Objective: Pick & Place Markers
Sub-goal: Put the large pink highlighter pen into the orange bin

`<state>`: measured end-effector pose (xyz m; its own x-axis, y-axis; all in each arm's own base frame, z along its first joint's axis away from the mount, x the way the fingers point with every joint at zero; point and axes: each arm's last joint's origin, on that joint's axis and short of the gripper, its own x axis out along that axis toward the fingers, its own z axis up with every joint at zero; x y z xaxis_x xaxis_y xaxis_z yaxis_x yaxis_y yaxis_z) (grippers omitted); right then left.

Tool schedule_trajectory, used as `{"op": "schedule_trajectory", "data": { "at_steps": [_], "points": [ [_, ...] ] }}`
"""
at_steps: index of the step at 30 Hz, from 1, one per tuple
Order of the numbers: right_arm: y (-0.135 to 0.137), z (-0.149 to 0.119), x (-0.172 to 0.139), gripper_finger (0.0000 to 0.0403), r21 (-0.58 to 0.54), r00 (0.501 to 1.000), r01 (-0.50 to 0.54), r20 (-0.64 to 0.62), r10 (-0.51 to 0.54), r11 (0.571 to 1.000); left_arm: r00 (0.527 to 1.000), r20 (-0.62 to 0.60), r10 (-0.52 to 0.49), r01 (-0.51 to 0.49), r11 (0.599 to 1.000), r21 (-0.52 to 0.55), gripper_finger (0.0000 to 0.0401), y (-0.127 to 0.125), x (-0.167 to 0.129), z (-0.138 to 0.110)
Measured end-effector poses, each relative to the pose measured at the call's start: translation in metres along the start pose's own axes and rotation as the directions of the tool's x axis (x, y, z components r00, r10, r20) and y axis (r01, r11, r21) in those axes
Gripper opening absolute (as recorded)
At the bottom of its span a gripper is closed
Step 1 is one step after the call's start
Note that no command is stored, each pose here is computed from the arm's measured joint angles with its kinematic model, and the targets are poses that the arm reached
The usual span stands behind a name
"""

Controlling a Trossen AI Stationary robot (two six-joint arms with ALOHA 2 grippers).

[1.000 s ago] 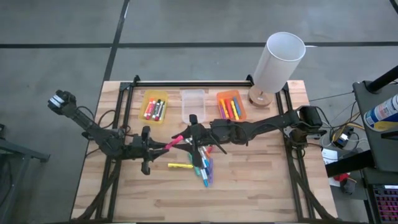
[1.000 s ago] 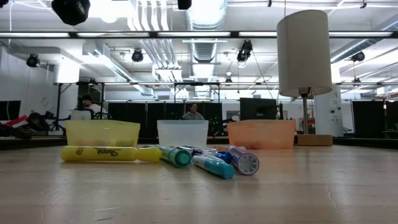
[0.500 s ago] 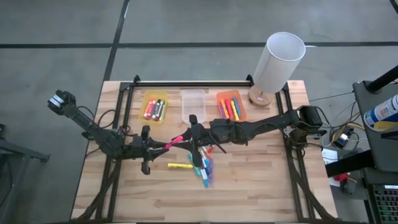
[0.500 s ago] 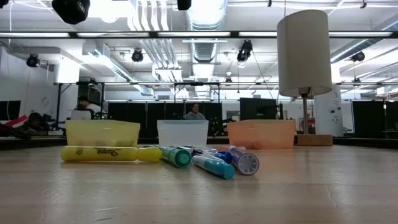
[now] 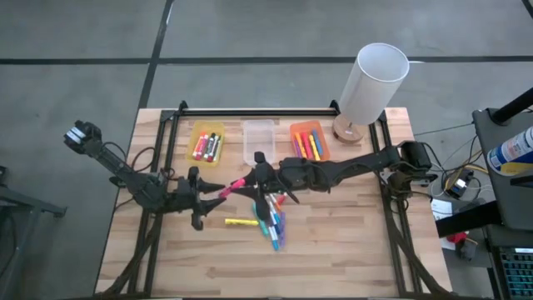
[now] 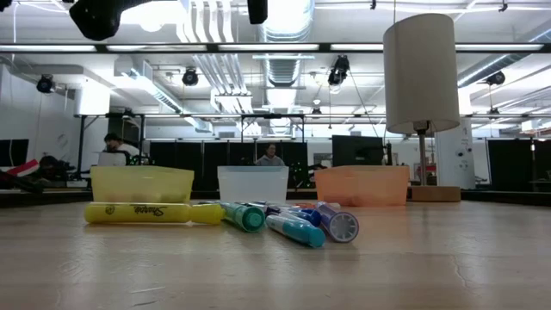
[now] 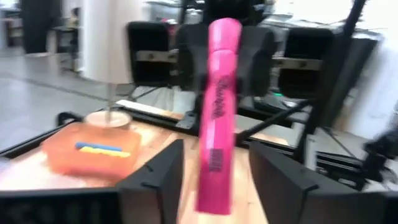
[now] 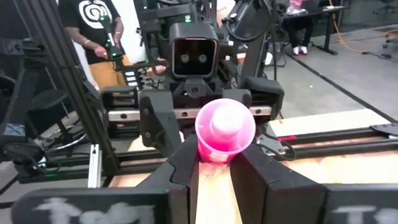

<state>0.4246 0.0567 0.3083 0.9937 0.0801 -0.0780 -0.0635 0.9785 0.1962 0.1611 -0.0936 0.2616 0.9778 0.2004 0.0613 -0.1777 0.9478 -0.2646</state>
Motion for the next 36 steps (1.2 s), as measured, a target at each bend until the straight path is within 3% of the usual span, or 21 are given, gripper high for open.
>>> {"op": "schedule_trajectory", "data": {
  "at_steps": [4, 10, 16, 20, 27, 31, 36],
  "points": [
    [-0.004, 0.002, -0.005, 0.0065, 0.024, 0.997, 0.056, -0.06, -0.054, 0.998, 0.998, 0.002, 0.055, -0.055, 0.998, -0.011, 0.0212, 0.002, 0.0, -0.001],
    [-0.014, 0.014, -0.024, 0.0065, 0.012, 0.938, 0.264, -0.237, -0.254, 0.964, 0.998, -0.046, 0.048, -0.049, 0.999, -0.006, 0.0217, 0.003, -0.001, -0.008],
    [-0.036, 0.017, -0.051, 0.0065, -0.029, 0.774, 0.504, -0.427, -0.467, 0.863, 0.996, -0.073, 0.05, -0.053, 0.998, -0.033, 0.0218, 0.004, -0.001, -0.012],
    [-0.056, 0.018, -0.068, 0.0065, -0.044, 0.66, 0.62, -0.51, -0.552, 0.783, 0.996, -0.075, 0.042, -0.045, 0.998, -0.046, 0.0218, 0.004, -0.001, -0.012],
    [-0.106, 0.013, -0.095, 0.0066, -0.037, 0.448, 0.777, -0.67, -0.593, 0.629, 0.996, -0.08, 0.027, -0.031, 0.998, -0.054, 0.0218, 0.003, -0.001, -0.012],
    [-0.135, 0.012, -0.105, 0.0066, -0.01, 0.397, 0.813, -0.722, -0.567, 0.582, 0.996, -0.08, 0.025, -0.03, 0.998, -0.062, 0.0218, 0.003, -0.001, -0.012],
    [-0.173, 0.011, -0.116, 0.0066, 0.065, 0.379, 0.841, -0.779, -0.499, 0.537, 0.996, -0.081, 0.025, -0.03, 0.998, -0.061, 0.0218, 0.003, -0.001, -0.012]
  ]
}}
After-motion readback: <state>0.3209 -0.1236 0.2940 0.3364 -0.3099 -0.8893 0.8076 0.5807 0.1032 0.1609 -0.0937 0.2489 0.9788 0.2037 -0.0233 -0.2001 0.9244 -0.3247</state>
